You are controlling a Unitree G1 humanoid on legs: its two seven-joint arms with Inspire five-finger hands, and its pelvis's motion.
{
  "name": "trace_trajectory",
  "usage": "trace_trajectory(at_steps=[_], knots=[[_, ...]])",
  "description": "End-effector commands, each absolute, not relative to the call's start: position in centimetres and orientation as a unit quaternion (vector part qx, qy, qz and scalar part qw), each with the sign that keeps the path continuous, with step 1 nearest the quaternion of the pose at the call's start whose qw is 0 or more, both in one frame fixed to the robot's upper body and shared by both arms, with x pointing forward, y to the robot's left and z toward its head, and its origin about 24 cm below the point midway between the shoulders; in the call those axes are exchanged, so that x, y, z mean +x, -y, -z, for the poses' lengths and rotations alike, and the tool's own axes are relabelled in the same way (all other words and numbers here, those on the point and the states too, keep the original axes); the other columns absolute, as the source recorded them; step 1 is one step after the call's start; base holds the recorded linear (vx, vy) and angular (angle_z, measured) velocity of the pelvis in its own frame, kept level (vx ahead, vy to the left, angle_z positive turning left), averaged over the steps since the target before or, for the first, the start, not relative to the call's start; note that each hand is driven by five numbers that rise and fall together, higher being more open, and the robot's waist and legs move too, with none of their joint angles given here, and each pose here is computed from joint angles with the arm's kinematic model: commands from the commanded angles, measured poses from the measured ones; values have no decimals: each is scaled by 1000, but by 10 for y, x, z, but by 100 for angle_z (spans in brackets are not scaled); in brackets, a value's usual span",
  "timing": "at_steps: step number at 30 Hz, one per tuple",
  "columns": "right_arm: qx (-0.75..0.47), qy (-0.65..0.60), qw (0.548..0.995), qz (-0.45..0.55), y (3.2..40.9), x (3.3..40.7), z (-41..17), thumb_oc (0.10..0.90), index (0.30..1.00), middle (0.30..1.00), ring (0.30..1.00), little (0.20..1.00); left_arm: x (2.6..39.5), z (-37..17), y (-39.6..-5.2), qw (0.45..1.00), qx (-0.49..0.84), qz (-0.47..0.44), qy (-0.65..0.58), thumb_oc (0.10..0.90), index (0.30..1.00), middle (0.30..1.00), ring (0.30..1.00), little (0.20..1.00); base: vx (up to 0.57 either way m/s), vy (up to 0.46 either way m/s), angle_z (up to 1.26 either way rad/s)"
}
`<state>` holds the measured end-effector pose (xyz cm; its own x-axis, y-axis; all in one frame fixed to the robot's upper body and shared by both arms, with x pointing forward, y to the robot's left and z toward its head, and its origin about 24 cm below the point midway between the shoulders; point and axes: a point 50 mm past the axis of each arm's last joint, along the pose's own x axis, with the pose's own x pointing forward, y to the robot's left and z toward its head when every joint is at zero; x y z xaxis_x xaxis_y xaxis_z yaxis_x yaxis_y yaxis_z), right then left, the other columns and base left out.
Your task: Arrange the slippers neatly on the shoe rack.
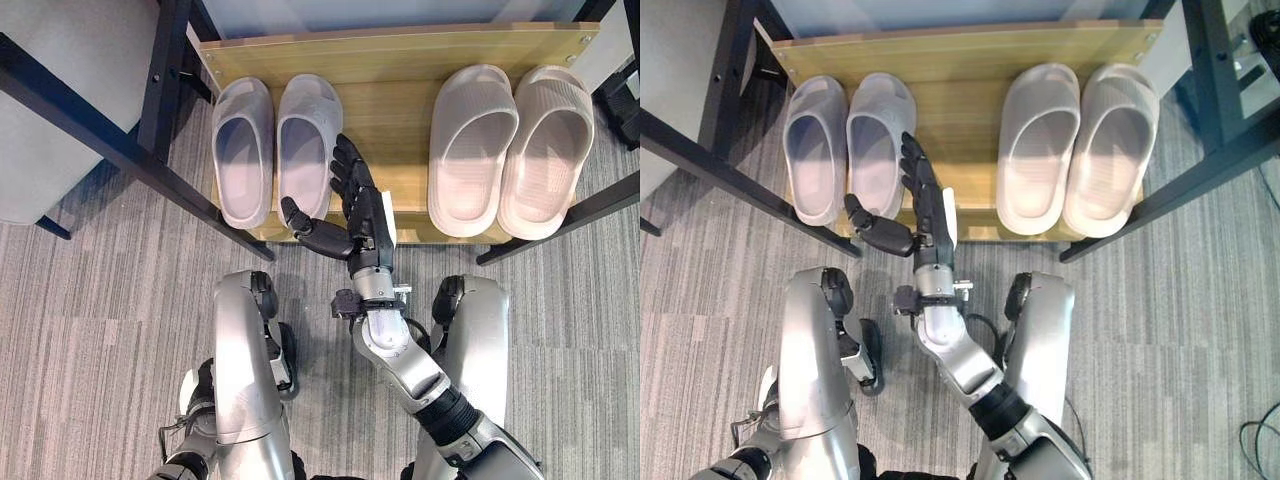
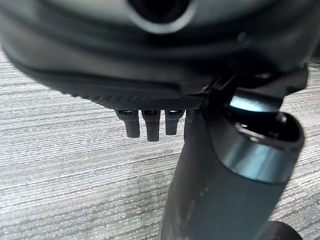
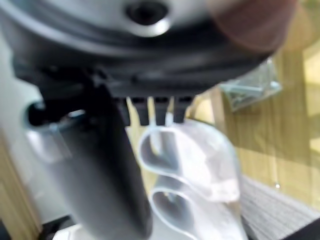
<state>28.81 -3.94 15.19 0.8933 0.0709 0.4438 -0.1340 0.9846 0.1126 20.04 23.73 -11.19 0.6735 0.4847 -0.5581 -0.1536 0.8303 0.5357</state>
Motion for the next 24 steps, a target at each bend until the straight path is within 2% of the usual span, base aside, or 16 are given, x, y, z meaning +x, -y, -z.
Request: trace_trajectory(at_steps=[1,11,24], knots=[[85,379,916,-105,29,267,-211,800,900,900,900,900,171,116,-270,845,311,-199,-386,800,900,900,900,900,0,0,0],[68,420,904,-26,54,283,-233,800,900,900,900,900,170,116,-271,843,331,-182,-384,800,900,900,900,900,0,0,0],[83,370,925,-38,53,309,-232,800,900,900,900,900,172,115,-273,841,336,-174,-386,800,900,900,900,900,0,0,0]])
